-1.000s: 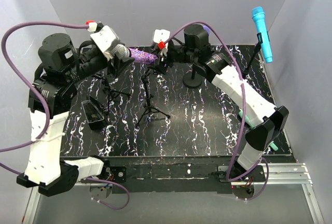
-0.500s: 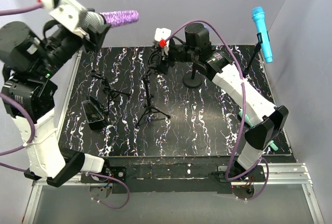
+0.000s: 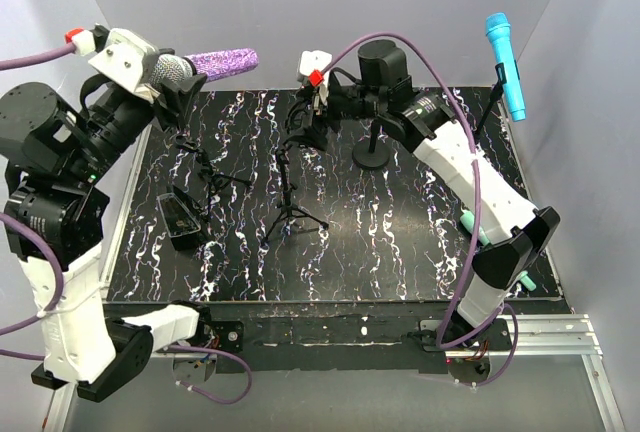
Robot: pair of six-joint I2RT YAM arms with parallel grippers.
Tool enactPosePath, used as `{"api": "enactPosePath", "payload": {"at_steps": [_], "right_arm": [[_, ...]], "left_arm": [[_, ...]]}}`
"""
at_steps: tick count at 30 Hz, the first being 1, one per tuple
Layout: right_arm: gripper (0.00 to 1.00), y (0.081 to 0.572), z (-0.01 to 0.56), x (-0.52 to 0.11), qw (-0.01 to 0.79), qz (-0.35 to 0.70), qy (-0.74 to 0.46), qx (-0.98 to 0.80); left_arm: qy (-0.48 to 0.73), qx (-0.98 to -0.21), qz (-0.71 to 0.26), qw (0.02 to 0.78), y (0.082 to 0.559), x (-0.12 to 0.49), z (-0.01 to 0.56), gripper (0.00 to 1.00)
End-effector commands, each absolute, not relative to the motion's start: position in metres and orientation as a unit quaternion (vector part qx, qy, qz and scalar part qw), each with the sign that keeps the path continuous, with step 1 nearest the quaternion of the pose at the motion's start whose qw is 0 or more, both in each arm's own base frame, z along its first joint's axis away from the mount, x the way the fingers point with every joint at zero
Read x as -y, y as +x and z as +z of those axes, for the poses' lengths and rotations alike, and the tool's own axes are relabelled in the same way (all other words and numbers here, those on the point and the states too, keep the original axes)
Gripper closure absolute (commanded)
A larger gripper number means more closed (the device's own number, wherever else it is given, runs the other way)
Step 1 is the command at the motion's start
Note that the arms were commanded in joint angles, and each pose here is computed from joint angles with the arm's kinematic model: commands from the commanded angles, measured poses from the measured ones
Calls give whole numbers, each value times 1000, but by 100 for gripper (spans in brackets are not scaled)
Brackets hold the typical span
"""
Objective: Remove the microphone from the stand
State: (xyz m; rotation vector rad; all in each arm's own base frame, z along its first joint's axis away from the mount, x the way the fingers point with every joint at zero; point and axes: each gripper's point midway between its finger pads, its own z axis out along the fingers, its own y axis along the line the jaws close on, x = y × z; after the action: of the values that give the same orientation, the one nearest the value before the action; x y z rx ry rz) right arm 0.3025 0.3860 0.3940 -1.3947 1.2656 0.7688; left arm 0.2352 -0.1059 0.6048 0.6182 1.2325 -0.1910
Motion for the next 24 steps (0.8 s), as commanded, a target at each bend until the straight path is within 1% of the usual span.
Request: {"api": "enactPosePath", "payload": {"at_steps": [1, 6, 9, 17, 24], "right_arm": [[2, 281, 461, -376, 586, 323, -577, -469], [2, 273, 482, -395, 596, 338, -589, -428], [2, 263, 493, -412, 607, 345, -593, -400], [2, 249, 504, -447, 633, 352, -584, -366], [3, 259, 508, -471, 666, 334, -558, -366]], "left_arm": [[277, -578, -47, 766, 238, 91, 598, 100], [288, -608, -135, 727, 236, 114, 570, 100], [284, -623, -169, 709, 239, 123, 555, 100], [284, -625, -181, 704, 240, 126, 551, 100], [295, -623, -200, 696, 229, 131, 548, 100]]}}
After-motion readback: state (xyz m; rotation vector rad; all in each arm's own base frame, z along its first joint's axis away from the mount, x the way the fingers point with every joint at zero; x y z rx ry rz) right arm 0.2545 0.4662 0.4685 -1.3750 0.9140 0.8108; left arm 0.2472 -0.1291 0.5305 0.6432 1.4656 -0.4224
